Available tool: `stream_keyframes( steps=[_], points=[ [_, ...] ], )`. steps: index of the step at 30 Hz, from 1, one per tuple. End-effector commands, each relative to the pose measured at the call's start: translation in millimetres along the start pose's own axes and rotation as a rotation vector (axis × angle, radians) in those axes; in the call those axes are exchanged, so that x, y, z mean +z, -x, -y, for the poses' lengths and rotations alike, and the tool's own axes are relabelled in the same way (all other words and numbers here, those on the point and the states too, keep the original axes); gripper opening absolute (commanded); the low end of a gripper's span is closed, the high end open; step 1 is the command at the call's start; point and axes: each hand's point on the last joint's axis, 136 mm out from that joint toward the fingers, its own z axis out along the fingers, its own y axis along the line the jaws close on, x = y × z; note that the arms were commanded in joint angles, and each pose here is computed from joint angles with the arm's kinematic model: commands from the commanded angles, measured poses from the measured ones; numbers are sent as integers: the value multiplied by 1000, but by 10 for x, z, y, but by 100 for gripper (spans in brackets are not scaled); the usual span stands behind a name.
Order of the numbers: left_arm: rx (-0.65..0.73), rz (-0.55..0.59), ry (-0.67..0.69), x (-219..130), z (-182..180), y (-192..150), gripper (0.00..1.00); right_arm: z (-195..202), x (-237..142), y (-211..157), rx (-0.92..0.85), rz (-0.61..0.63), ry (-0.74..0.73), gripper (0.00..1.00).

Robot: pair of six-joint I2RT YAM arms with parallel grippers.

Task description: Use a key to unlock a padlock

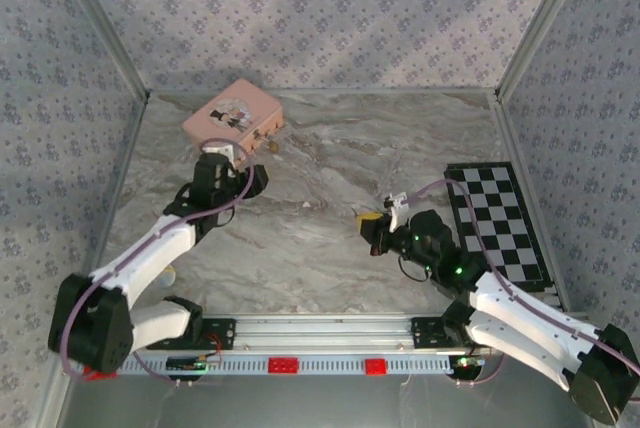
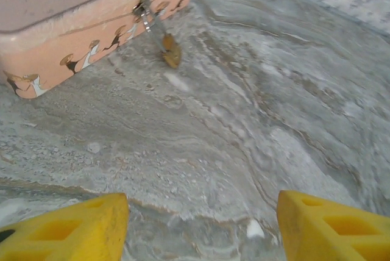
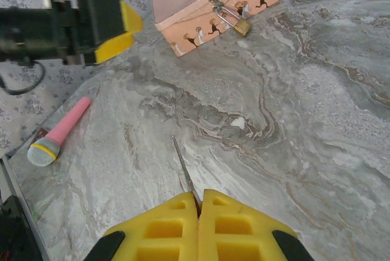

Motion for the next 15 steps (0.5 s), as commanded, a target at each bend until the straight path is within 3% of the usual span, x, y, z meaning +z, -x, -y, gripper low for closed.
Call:
stream_keyframes(
  steps=[1,6,15],
  points=[
    [-138,132,-2,225,31,304,66,61,-58,16,25,15,-31,0],
    [-253,183,-19,666,-12,297,66,74,-97,5,24,32,-20,0],
    [-322,317,-3,1235,-16,362,66,55,-156,14,25,53,26,0]
  ],
)
